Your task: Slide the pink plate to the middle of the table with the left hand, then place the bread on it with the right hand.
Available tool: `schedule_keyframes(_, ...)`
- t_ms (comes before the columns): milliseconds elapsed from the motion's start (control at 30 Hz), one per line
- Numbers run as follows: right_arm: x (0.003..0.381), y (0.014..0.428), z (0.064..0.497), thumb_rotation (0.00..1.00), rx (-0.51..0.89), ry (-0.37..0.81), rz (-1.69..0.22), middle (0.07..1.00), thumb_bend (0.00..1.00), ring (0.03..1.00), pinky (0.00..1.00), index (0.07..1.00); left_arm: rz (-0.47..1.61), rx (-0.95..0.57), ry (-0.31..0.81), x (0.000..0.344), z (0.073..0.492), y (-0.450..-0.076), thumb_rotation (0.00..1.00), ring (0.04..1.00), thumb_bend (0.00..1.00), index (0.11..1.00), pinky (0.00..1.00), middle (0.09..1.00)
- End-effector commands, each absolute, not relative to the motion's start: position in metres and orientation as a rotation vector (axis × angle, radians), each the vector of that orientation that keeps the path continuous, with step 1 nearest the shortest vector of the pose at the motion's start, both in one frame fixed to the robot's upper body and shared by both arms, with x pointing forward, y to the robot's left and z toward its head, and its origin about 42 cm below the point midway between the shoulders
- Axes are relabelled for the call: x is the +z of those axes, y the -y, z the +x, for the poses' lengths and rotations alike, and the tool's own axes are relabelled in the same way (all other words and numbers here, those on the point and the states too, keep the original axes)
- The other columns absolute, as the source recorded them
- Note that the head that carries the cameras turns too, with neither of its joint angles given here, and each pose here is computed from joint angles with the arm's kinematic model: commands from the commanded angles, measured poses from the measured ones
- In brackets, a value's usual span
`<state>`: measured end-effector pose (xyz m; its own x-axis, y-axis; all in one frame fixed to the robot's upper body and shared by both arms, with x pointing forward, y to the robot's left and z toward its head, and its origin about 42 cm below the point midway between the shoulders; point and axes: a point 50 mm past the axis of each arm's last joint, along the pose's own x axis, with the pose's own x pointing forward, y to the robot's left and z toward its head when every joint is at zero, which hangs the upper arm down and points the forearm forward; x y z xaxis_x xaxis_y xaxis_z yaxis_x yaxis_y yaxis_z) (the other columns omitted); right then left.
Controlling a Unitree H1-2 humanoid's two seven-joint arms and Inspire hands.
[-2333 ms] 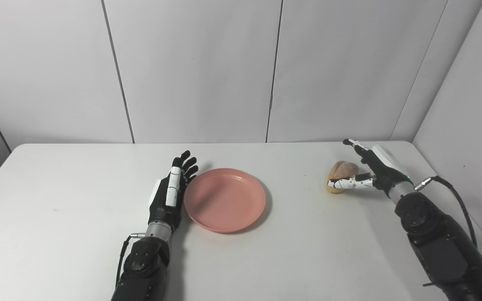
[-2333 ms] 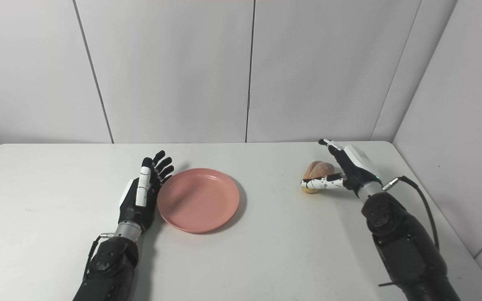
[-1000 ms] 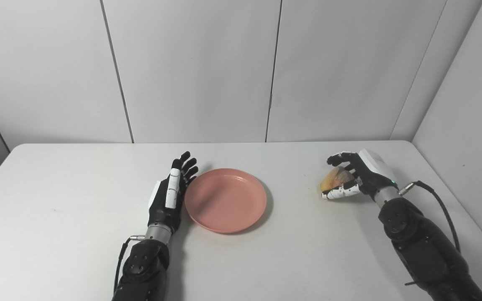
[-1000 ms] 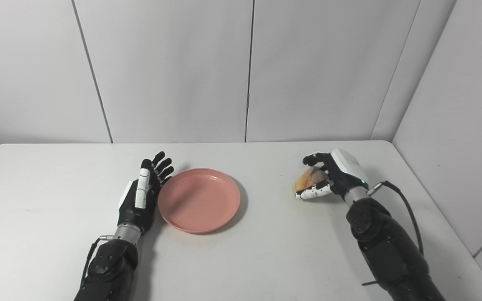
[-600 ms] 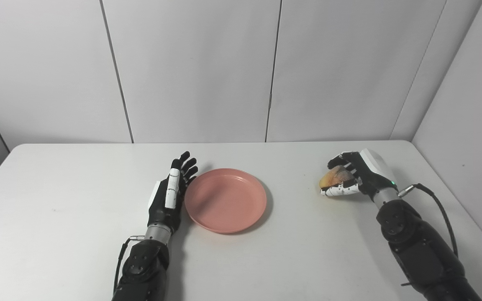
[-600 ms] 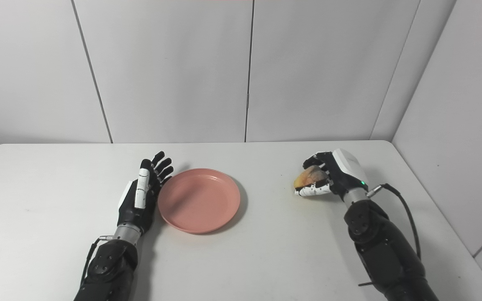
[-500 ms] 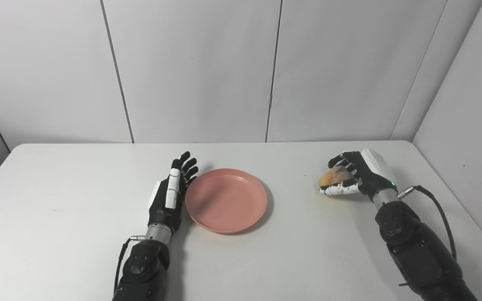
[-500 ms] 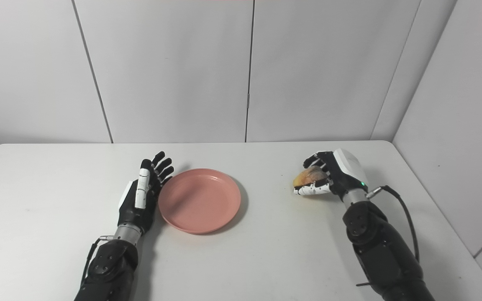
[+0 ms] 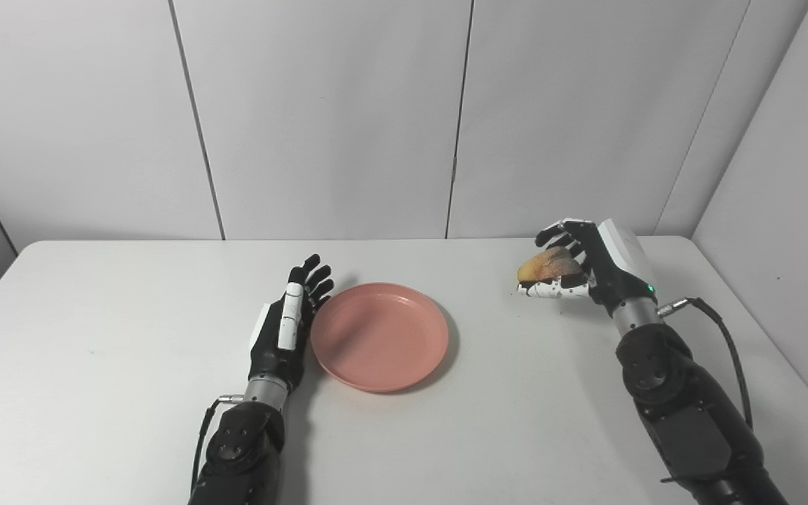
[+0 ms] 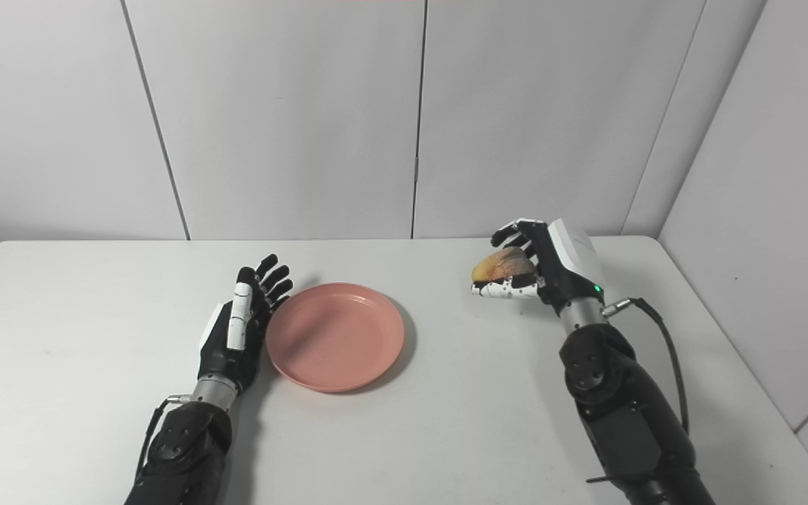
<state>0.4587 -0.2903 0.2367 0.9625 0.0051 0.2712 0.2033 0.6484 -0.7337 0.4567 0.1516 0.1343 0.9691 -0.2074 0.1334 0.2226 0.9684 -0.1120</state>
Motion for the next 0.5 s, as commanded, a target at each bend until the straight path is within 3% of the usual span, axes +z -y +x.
schedule_keyframes(0,0.273,0.280,0.464,0.00,-0.113,0.404,-0.838,0.505,0.52,0.394,0.18,0.540,-0.131,-0.230,0.163,0.145,0.460,-0.147,1.00,0.920,0.77,0.912,0.93,0.923)
schedule_keyframes(67,0.277,0.274,0.464,0.00,-0.095,0.438,-0.828,0.515,0.52,0.394,0.23,0.530,-0.131,-0.230,0.164,0.145,0.461,-0.146,1.00,0.921,0.77,0.913,0.93,0.922)
schedule_keyframes(467,0.287,0.225,0.464,0.00,-0.018,0.530,-0.811,0.502,0.51,0.404,0.32,0.512,-0.137,-0.231,0.166,0.148,0.459,-0.146,1.00,0.918,0.77,0.907,0.92,0.919)
